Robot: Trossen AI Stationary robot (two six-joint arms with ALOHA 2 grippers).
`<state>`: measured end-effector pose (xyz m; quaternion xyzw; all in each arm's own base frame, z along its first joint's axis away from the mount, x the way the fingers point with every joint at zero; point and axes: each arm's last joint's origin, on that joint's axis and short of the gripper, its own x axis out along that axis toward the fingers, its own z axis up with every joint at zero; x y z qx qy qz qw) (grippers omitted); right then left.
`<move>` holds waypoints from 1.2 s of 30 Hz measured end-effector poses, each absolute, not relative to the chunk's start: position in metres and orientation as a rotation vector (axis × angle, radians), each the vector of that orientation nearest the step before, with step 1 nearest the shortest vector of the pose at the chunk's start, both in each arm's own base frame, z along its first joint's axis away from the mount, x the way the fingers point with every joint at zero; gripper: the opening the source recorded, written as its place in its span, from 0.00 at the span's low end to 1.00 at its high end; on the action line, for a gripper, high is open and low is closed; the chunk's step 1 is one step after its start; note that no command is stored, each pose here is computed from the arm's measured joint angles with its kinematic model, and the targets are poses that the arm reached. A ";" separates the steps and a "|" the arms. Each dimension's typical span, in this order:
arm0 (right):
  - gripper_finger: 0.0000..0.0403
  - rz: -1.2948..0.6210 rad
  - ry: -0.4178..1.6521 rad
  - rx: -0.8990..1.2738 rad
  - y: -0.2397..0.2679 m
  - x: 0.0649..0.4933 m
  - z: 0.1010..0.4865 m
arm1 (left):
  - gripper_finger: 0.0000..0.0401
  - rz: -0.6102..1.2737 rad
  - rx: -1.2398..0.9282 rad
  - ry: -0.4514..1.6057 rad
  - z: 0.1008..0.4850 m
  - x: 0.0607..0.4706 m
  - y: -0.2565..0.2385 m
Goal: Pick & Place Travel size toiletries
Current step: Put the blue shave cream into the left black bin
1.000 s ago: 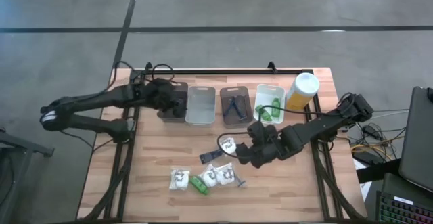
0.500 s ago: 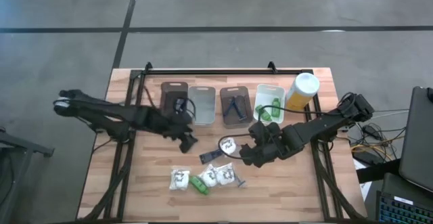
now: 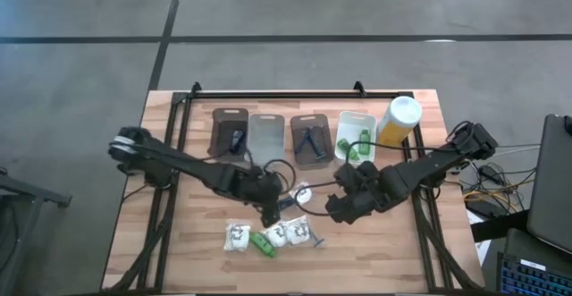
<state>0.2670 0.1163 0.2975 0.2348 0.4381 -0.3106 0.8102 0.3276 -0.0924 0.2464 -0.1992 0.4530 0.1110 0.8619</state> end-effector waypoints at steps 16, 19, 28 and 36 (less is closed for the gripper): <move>0.90 -0.719 0.948 0.460 0.117 0.257 0.296 | 0.69 0.291 -0.137 1.105 0.194 0.379 -0.109; 0.90 -0.723 0.937 0.450 0.116 0.257 0.297 | 0.69 0.283 -0.131 1.129 0.187 0.378 -0.109; 0.90 -0.718 0.939 0.434 0.116 0.257 0.297 | 0.69 0.257 -0.120 1.125 0.162 0.380 -0.104; 0.90 -0.720 0.940 0.444 0.116 0.257 0.297 | 0.63 0.242 -0.139 1.158 0.154 0.374 -0.102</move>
